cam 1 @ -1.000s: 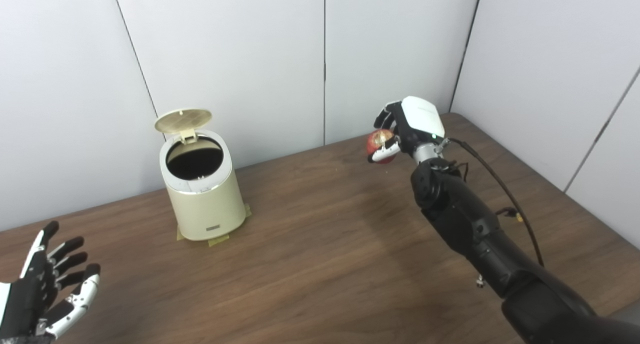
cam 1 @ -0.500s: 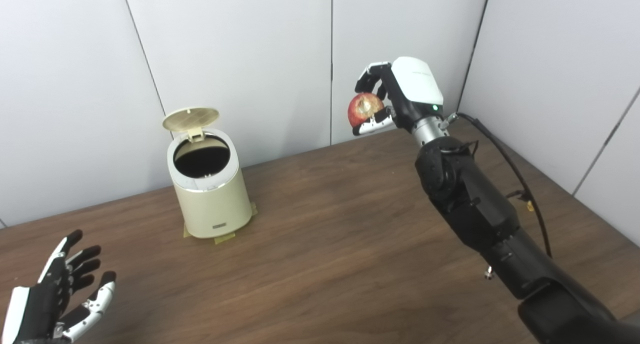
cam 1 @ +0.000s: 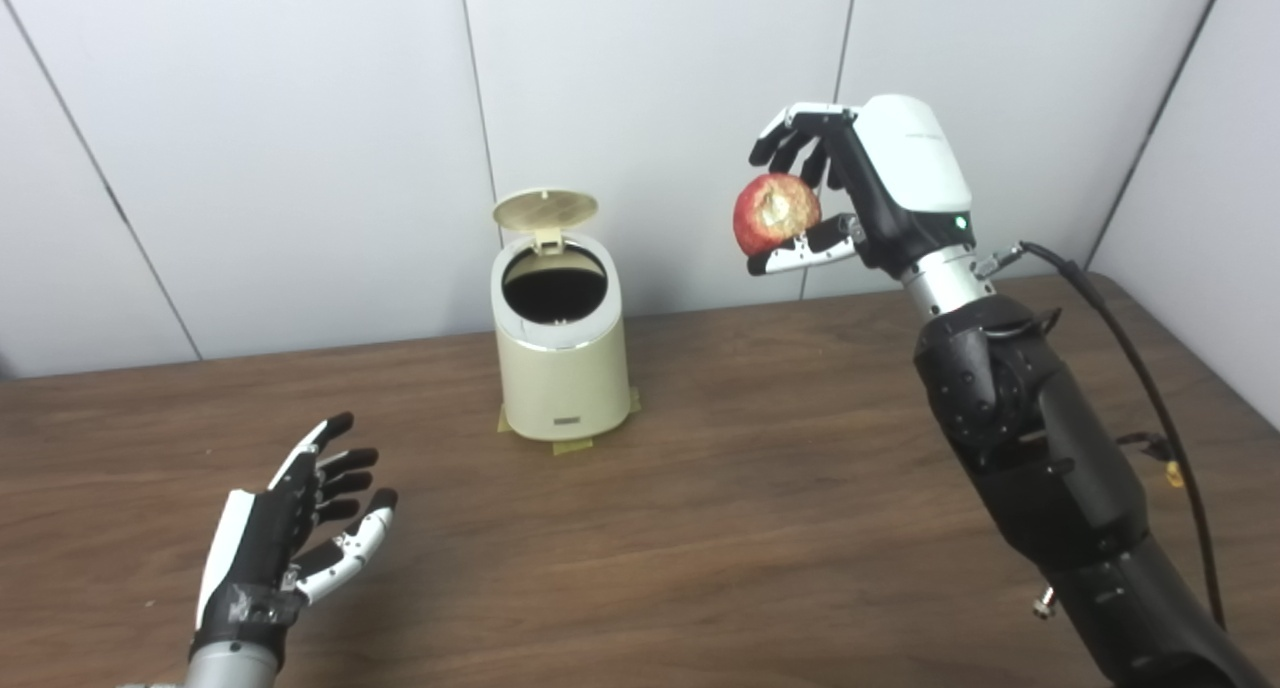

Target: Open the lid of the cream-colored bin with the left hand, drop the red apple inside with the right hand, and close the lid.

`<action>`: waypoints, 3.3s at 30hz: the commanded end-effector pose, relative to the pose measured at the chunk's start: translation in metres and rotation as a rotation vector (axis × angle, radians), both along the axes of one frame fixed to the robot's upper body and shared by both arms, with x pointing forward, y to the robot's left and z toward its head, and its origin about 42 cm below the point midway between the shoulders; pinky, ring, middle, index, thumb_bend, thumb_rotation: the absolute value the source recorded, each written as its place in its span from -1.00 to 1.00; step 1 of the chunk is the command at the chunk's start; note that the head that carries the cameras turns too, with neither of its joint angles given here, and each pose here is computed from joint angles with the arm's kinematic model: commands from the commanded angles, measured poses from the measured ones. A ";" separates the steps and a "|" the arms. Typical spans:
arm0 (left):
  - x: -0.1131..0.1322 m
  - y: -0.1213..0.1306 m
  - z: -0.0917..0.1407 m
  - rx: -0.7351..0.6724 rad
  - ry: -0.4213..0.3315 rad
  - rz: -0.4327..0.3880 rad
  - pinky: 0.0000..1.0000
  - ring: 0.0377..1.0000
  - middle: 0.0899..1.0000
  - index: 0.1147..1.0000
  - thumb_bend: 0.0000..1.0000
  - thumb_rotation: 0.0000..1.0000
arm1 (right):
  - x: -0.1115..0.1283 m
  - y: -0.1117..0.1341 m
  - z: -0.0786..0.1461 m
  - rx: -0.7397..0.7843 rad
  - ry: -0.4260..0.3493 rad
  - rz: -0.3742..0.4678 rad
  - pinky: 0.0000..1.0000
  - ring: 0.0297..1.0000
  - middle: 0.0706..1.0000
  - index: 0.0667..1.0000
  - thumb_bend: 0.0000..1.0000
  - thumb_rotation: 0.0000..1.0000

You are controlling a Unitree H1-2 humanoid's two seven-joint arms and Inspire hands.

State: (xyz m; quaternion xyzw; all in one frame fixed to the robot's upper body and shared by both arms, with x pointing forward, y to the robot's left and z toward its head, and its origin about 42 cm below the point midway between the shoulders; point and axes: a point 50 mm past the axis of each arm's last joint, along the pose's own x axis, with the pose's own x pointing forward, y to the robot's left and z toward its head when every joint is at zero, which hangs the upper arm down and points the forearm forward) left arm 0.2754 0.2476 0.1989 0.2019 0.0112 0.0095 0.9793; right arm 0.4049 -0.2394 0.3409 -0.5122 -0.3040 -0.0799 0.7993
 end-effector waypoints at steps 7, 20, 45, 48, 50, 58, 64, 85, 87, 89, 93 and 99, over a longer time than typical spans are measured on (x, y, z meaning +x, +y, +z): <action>0.005 -0.007 0.010 -0.001 -0.057 0.000 0.56 0.59 0.58 0.83 -0.33 -0.64 | 0.018 0.048 0.034 0.020 -0.129 0.142 -0.34 -0.30 -0.05 -0.05 0.03 -1.00; 0.004 -0.026 0.001 -0.043 -0.052 -0.004 0.49 0.56 0.59 0.85 -0.29 -0.56 | 0.031 0.082 0.027 -0.038 -0.068 0.227 -0.36 -0.31 -0.06 -0.05 0.03 -1.00; -0.004 -0.037 -0.001 -0.070 -0.066 0.037 0.45 0.54 0.57 0.81 -0.29 -0.52 | 0.068 0.132 -0.011 0.015 0.038 0.239 -0.28 -0.29 -0.06 -0.06 0.03 -1.00; -0.006 -0.037 0.000 -0.072 -0.079 0.036 0.43 0.53 0.57 0.80 -0.28 -0.49 | 0.074 0.133 -0.015 0.043 0.040 0.226 -0.28 -0.29 -0.07 -0.06 0.03 -1.00; -0.007 -0.037 0.001 -0.075 -0.084 0.039 0.42 0.53 0.57 0.79 -0.27 -0.47 | 0.078 0.134 -0.017 0.053 0.044 0.213 -0.28 -0.29 -0.07 -0.05 0.03 -1.00; -0.012 -0.041 0.005 -0.094 -0.103 0.041 0.41 0.51 0.56 0.73 -0.27 -0.54 | 0.091 0.138 -0.020 0.068 0.047 0.183 -0.31 -0.30 -0.10 -0.03 0.03 -1.00; -0.014 -0.044 0.008 -0.100 -0.112 0.035 0.44 0.52 0.57 0.70 -0.24 -0.58 | 0.094 0.139 -0.022 0.082 0.056 0.170 -0.31 -0.30 -0.10 -0.02 0.03 -1.00; -0.011 -0.047 0.003 -0.093 -0.120 0.037 0.51 0.54 0.50 0.46 -0.20 -0.65 | 0.091 0.144 -0.031 -0.123 0.292 0.099 0.64 0.71 0.61 0.38 0.80 -0.33; -0.011 -0.047 0.003 -0.091 -0.118 0.038 0.54 0.56 0.52 0.46 -0.23 -0.66 | 0.091 0.145 -0.031 -0.118 0.299 0.098 0.69 0.75 0.64 0.40 0.79 -0.32; -0.011 -0.047 0.003 -0.092 -0.119 0.036 0.52 0.56 0.53 0.46 -0.23 -0.67 | 0.090 0.145 -0.030 -0.119 0.296 0.094 0.72 0.76 0.64 0.40 0.79 -0.32; -0.012 -0.045 0.003 -0.087 -0.117 0.036 0.47 0.55 0.54 0.46 -0.22 -0.65 | 0.089 0.143 -0.027 -0.113 0.252 0.093 0.67 0.68 0.56 0.35 0.80 -0.34; -0.012 -0.045 0.001 -0.101 -0.118 0.033 0.50 0.55 0.54 0.49 -0.22 -0.65 | 0.079 0.135 -0.016 0.033 0.158 0.173 -0.20 -0.14 -0.05 0.04 0.10 -0.91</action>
